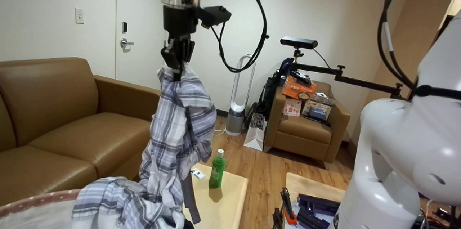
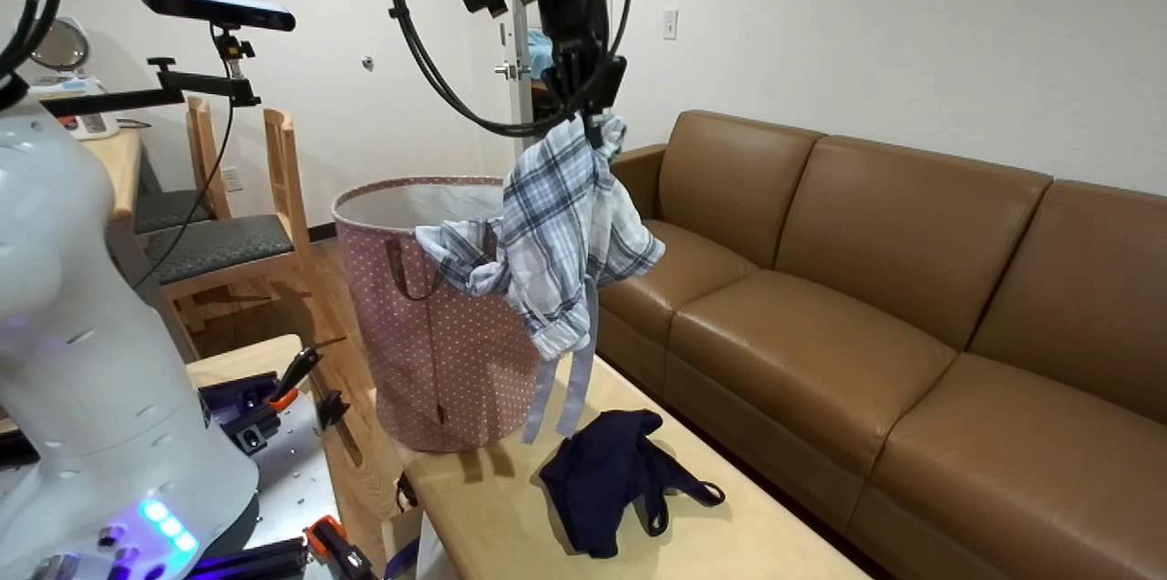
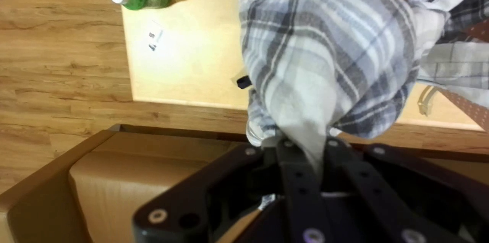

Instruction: Remove the checkered shirt from the pink laundry bag

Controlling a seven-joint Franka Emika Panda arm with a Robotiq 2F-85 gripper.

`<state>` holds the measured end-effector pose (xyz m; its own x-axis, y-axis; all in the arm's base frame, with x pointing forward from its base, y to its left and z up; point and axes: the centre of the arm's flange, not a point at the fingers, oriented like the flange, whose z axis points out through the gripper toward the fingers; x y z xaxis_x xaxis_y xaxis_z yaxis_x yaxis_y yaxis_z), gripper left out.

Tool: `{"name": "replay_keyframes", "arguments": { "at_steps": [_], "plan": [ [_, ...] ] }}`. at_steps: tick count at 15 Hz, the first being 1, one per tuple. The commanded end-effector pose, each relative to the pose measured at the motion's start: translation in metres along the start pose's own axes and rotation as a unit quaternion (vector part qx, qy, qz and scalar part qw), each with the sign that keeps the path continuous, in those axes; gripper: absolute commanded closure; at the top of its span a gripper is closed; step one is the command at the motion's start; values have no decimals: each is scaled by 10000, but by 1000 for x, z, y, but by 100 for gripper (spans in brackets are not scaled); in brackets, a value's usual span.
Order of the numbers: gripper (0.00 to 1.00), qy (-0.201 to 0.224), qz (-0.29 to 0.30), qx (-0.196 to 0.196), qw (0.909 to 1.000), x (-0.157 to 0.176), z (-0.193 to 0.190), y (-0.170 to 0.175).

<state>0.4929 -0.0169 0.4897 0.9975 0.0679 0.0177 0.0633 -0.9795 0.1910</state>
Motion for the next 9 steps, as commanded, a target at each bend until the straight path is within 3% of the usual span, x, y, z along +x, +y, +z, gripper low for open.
{"name": "replay_keyframes", "arguments": {
  "at_steps": [1, 4, 9],
  "plan": [
    [95, 293, -355, 804, 9957, 23, 62, -5],
    [95, 374, -378, 995, 9936, 37, 118, -19],
    [95, -331, -607, 1055, 9920, 55, 215, -67]
  ]
}}
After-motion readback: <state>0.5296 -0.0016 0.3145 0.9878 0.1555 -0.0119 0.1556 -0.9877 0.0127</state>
